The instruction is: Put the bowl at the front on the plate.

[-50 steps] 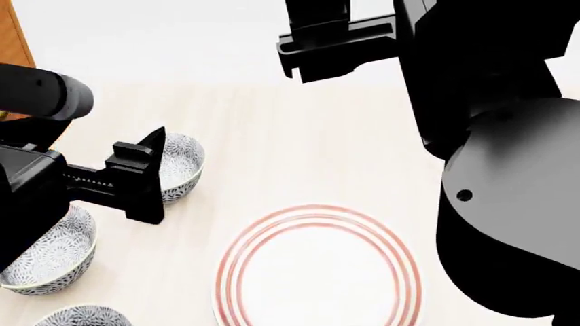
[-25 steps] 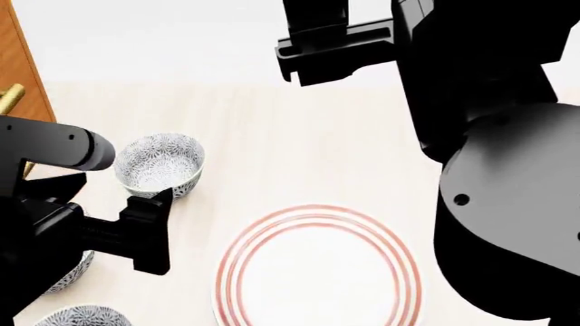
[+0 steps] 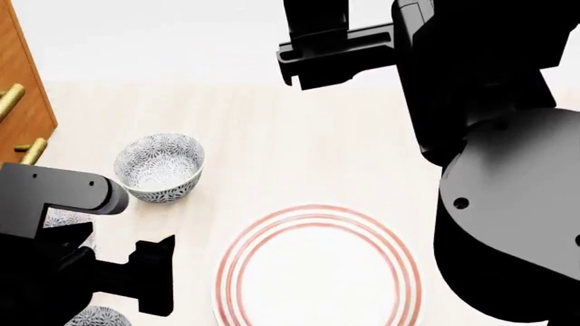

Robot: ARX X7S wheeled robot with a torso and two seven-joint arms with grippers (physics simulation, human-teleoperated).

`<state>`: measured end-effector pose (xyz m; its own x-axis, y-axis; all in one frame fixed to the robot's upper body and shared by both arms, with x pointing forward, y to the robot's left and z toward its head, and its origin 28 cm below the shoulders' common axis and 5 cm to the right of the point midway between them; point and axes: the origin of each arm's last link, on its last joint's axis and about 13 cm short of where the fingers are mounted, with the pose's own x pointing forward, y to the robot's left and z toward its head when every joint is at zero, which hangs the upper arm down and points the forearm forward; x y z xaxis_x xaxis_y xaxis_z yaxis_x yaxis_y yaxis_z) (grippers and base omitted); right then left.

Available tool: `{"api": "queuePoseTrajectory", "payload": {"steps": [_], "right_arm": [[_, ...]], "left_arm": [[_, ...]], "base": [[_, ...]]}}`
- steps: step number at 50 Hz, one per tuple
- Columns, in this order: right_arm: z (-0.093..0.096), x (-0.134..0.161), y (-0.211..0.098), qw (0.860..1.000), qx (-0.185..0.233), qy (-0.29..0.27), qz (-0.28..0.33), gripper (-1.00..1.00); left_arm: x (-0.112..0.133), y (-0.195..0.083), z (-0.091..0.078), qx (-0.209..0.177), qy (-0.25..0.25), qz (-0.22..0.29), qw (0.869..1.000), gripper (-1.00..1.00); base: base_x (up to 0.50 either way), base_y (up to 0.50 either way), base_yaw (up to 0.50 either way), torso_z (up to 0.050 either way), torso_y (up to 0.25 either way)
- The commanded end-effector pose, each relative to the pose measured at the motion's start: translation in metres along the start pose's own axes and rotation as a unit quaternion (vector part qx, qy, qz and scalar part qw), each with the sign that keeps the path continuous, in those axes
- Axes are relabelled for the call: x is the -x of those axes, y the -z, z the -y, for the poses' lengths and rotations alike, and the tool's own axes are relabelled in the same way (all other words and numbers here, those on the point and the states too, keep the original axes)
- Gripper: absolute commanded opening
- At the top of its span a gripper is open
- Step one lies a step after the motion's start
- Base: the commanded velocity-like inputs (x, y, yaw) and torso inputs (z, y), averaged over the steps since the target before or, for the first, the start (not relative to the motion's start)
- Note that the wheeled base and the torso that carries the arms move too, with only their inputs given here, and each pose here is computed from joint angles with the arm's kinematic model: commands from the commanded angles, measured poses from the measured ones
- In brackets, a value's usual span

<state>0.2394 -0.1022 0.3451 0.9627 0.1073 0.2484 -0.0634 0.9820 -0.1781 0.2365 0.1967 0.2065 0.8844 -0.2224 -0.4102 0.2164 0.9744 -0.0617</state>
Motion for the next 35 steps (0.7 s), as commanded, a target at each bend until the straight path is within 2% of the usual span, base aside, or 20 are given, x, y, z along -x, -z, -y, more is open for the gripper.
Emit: {"api": "queuePoseTrajectory", "payload": {"steps": [1, 35], "right_arm": [[0.0, 0.0, 0.001, 1.0, 0.001, 0.0, -0.001, 1.0], [-0.001, -0.001, -0.001, 1.0, 0.002, -0.001, 0.002, 1.0]], "left_arm": [[-0.002, 0.013, -0.001, 0.002, -0.003, -0.02, 1.0, 1.0], [-0.009, 0.042, -0.006, -0.001, -0.007, -0.068, 0.998, 1.0]], "base": [[0.0, 0.0, 0.0, 0.0, 0.0], [0.0, 0.0, 0.0, 0.0, 0.0]]}}
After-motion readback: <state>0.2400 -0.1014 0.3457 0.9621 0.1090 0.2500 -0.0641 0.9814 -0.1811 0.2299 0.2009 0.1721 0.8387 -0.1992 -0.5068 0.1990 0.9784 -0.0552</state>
